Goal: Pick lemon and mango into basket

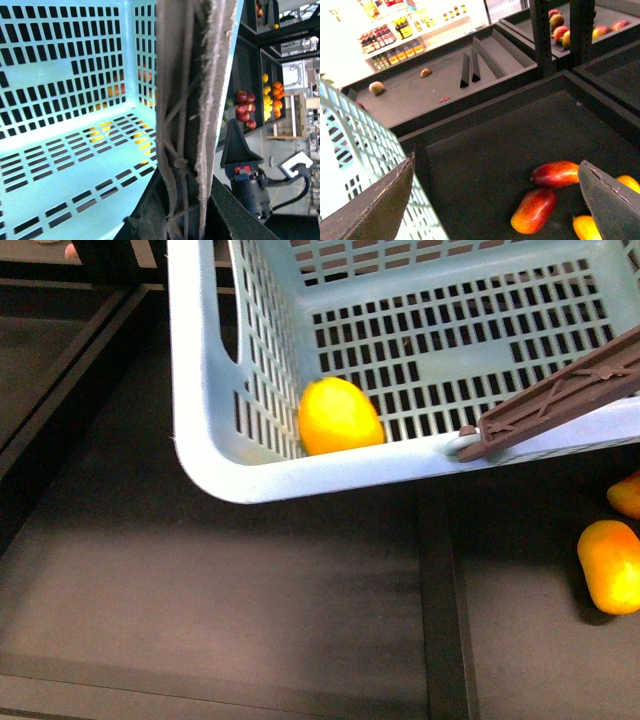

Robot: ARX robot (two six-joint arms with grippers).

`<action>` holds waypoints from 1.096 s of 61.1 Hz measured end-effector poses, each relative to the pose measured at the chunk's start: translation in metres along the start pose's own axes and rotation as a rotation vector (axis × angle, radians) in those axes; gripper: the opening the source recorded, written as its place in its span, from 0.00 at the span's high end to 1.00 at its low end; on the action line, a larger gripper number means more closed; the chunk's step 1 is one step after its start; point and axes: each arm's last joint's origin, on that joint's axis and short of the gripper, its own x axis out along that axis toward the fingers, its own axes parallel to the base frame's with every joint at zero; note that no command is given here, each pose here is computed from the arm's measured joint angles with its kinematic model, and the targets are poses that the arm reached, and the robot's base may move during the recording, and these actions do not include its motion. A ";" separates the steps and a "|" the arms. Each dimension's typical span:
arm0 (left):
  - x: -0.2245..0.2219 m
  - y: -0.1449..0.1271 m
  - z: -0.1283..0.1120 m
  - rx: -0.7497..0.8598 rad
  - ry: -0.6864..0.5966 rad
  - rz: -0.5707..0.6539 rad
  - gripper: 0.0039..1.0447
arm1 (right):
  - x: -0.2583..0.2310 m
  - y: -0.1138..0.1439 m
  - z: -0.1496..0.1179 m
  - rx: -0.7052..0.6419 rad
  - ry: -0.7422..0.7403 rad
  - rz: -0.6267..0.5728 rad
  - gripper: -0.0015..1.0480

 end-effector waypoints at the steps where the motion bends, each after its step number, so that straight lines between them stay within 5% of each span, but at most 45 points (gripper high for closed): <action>1: 0.000 0.000 0.000 0.000 -0.001 0.002 0.91 | 0.001 0.000 0.001 0.017 0.003 0.016 0.08; 12: 0.000 0.000 0.000 -0.006 -0.011 0.012 0.92 | 0.011 0.017 0.014 0.184 0.022 0.201 0.08; 23: 0.000 0.001 0.001 -0.005 -0.014 0.014 0.92 | 0.036 0.004 -0.003 0.221 0.112 0.126 0.08; 34: 0.000 0.000 0.000 -0.005 -0.004 0.004 0.92 | 0.075 -0.051 -0.051 0.169 0.282 0.034 0.08; 46: 0.000 0.000 0.000 -0.005 -0.009 0.009 0.92 | 0.098 -0.100 -0.131 0.065 0.610 -0.026 0.08; 53: 0.000 0.001 0.000 -0.004 -0.011 0.011 0.92 | 0.099 -0.111 -0.176 -0.022 0.785 0.006 0.08; 67: 0.000 0.000 0.000 -0.005 -0.010 0.010 0.92 | 0.114 -0.111 -0.204 -0.154 0.890 0.056 0.08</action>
